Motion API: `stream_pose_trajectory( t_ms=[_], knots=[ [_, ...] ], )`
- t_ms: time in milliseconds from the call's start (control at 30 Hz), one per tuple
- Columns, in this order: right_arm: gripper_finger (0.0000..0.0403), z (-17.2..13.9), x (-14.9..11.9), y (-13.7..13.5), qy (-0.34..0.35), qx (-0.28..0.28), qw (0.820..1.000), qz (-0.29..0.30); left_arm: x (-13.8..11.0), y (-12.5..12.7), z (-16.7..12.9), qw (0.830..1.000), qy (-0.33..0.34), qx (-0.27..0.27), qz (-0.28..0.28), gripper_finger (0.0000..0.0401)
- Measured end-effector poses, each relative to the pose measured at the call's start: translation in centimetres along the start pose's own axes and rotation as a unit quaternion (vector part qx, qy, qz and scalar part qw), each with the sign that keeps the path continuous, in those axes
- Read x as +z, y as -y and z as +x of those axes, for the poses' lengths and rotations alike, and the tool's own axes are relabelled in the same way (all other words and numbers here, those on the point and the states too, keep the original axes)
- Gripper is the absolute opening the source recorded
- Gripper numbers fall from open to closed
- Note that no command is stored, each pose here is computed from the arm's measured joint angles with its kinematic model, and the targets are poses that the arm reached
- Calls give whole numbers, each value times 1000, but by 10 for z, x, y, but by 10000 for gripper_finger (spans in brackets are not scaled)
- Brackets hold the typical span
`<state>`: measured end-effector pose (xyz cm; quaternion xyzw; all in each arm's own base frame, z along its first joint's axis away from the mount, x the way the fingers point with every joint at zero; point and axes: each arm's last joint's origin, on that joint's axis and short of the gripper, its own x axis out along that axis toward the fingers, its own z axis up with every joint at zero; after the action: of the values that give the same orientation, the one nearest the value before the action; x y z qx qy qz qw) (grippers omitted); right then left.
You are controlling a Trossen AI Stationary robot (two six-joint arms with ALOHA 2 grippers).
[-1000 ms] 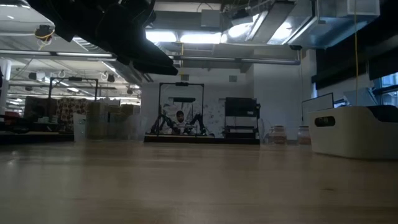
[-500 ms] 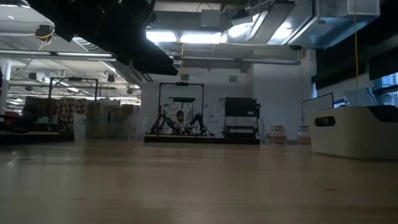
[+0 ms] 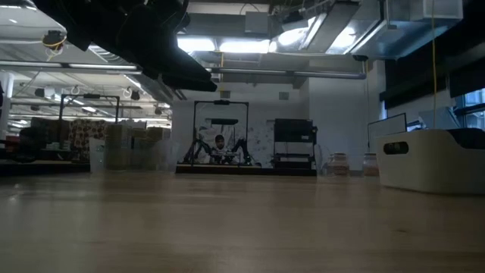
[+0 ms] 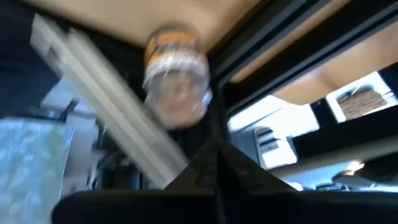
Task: Sort spices by type
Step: Put the brown seasoning bottle into the right transparent bin
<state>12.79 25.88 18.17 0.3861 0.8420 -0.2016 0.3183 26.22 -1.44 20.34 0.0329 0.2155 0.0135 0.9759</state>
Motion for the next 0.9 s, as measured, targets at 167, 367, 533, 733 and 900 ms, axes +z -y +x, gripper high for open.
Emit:
stream_pose_trajectory(
  t_ms=[167,367,533,733,900],
  knots=[
    [8,-2,5,0,14,1,1000,-15,0,0,0,1000,0,0,2,248],
    [4,-11,15,-7,41,31,997,-52,0,0,0,1000,0,0,2,248],
    [3,-16,21,-7,53,32,996,-68,0,0,0,1000,1,0,4,248],
    [3,-12,13,-12,31,48,993,-106,0,0,0,1000,0,0,5,248],
    [2,-5,16,-18,7,39,993,-107,0,0,0,1000,0,1,11,248]
  ],
)
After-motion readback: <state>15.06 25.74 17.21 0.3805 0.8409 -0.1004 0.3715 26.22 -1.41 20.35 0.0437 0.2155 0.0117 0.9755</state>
